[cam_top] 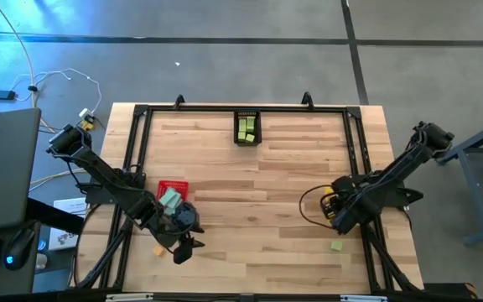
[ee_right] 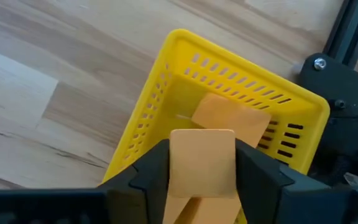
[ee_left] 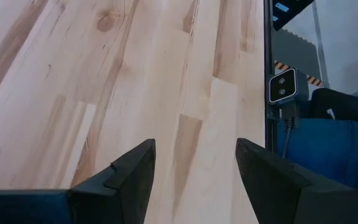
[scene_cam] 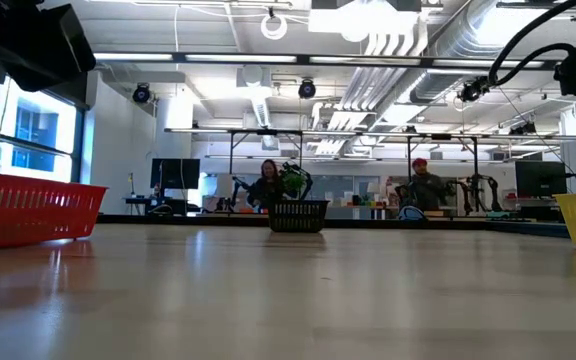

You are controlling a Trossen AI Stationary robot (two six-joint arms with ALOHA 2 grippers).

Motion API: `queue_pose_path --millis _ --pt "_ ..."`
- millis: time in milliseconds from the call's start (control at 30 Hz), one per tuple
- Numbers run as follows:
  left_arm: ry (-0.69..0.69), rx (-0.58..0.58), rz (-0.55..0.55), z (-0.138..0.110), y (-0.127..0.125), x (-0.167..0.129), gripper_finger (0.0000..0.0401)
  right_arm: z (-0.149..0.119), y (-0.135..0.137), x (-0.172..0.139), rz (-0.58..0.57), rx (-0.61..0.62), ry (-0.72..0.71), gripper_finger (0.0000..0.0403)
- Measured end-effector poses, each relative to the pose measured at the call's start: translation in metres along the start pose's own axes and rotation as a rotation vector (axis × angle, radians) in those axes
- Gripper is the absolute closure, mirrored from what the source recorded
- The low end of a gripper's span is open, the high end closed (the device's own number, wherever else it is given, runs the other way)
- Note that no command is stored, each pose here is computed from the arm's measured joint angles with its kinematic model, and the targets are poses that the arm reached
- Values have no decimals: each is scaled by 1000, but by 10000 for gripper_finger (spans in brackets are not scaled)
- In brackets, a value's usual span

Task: Sort & place blocks by color
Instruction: Put the yellow block into the yellow bin, then put the green block into the black bin

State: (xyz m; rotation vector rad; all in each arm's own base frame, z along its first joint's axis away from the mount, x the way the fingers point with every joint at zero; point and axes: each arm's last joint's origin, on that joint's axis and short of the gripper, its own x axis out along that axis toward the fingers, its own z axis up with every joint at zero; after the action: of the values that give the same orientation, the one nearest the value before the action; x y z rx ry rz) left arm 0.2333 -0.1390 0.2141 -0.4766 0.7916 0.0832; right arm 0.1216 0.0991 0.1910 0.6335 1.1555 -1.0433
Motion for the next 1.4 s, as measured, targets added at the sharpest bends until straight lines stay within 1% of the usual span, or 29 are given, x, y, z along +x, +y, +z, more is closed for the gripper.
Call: queue_pose_path --millis 200,333,433,600,767,900,1000,1100,1167,1300,1400 --pt "62 -60 -24 -8 -4 -2 190 0 0 0 -3 -2 -1 220" --pt "127 -120 -19 -18 -6 -5 190 0 -1 0 -5 -3 -7 199" --pt "196 -174 -5 -27 -7 -8 190 0 -1 0 -5 -3 -7 190" --pt "308 -287 54 -44 -8 -15 190 0 0 0 -1 -3 -10 187" --pt "364 -373 142 -61 -8 -23 190 2 2 0 28 1 -58 187" --pt "382 -409 176 -69 -9 -28 190 1 2 0 30 4 -40 187" --pt "389 -426 175 -73 -11 -29 190 -2 5 -1 49 15 41 187" --pt "428 -447 172 -77 -13 -32 190 -4 10 -6 75 24 103 187" --pt "451 -463 188 -81 -13 -34 190 -3 12 -12 94 26 102 187" --pt "455 -480 237 -84 -10 -36 190 2 18 -27 163 3 37 187" --pt "447 -488 255 -84 -9 -36 190 2 25 -35 225 -15 67 187"
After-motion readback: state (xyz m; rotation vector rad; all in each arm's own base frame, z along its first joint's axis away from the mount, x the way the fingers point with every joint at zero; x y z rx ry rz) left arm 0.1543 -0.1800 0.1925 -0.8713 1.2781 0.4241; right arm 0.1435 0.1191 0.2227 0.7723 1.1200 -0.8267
